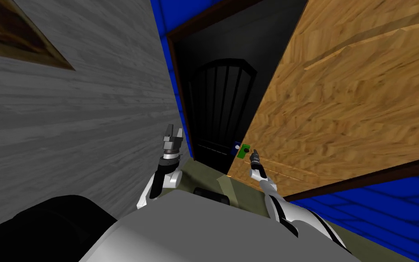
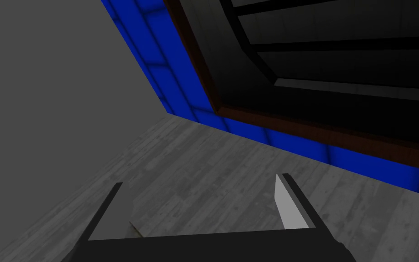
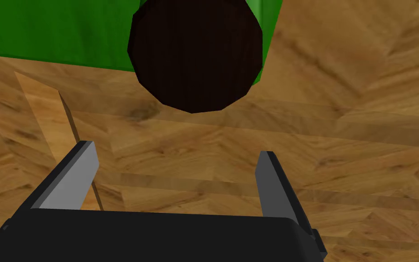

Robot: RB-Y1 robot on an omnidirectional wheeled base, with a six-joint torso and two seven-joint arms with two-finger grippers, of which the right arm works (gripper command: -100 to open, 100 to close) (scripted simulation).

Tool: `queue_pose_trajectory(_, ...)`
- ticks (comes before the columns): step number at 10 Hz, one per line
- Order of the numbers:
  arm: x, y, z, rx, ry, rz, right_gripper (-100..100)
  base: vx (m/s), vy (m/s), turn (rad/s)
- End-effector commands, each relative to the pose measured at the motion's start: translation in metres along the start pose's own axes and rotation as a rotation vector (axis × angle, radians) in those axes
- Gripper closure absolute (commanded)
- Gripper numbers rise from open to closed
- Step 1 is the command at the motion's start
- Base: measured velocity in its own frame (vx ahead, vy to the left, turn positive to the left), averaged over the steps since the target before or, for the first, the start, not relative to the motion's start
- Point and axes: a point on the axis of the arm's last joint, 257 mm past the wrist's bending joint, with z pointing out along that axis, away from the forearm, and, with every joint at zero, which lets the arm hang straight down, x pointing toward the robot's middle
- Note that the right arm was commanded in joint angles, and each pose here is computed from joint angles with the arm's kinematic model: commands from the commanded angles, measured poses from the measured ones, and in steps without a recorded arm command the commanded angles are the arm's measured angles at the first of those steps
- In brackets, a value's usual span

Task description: Pull the door open

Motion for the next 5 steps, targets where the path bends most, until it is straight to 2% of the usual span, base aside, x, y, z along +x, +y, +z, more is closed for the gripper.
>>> queue_pose_trajectory(1, 0.0240, 0.0069, 0.0040, -0.015, 0.031, 0.012, -100, 0.099, 0.126, 0.191)
queue_pose_trajectory(2, 0.0226, 0.0009, 0.0020, -0.002, 0.029, 0.011, -100, 0.115, 0.123, 0.136)
queue_pose_trajectory(3, 0.0240, 0.0069, 0.0040, -0.015, 0.031, 0.012, -100, 0.057, 0.046, -0.026)
queue_pose_trajectory(4, 0.0233, 0.0044, 0.0036, -0.011, 0.030, 0.012, -100, 0.017, 0.015, -0.008)
queue_pose_trajectory(5, 0.0233, 0.0044, 0.0036, -0.011, 0.030, 0.012, 100, 0.000, 0.000, 0.000)
